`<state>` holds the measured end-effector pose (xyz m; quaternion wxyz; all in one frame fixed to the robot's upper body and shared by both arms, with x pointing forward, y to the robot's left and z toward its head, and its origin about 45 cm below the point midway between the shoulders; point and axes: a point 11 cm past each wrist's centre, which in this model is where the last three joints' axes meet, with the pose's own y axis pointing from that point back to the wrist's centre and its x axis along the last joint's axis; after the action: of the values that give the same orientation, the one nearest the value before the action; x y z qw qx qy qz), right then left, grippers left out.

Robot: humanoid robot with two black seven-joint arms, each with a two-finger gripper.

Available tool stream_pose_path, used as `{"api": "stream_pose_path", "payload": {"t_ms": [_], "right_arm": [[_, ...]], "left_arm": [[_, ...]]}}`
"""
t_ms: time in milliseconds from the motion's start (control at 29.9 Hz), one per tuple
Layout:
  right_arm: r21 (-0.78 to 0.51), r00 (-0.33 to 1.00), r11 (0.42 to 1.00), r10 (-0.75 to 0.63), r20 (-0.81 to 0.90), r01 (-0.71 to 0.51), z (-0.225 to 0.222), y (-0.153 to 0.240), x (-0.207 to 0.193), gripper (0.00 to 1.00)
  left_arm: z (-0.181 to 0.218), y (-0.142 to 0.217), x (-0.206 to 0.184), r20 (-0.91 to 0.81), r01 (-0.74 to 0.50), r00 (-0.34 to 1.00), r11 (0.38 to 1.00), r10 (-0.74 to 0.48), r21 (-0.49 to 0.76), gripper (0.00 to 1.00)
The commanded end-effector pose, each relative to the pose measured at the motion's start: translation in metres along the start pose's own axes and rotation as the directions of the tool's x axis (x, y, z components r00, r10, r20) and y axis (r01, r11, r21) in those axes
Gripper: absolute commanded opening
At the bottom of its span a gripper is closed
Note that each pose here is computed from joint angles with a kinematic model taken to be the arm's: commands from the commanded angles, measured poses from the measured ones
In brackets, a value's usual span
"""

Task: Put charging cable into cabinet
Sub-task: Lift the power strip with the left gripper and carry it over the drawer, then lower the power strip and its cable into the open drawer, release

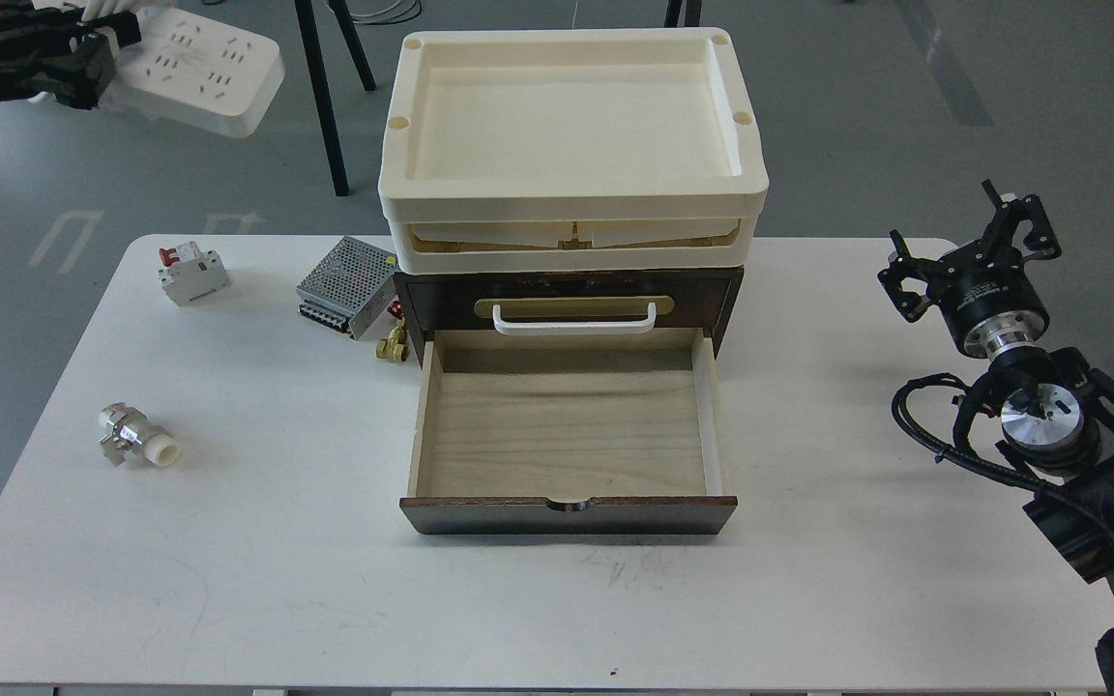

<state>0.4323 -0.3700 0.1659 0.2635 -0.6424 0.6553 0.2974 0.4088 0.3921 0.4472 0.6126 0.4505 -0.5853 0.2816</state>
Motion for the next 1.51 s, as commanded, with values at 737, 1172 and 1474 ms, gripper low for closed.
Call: {"api": "stream_pose_path", "payload": {"t_ms": [737, 1172, 1474], "right_arm": [[-0.001, 1.0, 1.0, 0.003, -0.001, -0.003, 0.001, 0.0, 0.001, 1.0], [0.0, 1.0, 1.0, 0.002, -0.001, -0.002, 0.0, 0.0, 0.0, 1.0], [-0.001, 1.0, 1.0, 0.0, 0.0, 0.0, 0.001, 0.0, 0.0, 1.0]], "left_arm": [[0.351, -0.079, -0.09, 0.103, 0.288, 0.948, 0.673, -0.3, -0.681, 0.08], [0.331, -0.091, -0.19, -0.041, 0.387, 0.854, 0.686, -0.518, -0.616, 0.1], [0.294, -0.111, -0.187, -0.163, 0.362, 0.841, 0.76, -0.516, -0.539, 0.11]]}}
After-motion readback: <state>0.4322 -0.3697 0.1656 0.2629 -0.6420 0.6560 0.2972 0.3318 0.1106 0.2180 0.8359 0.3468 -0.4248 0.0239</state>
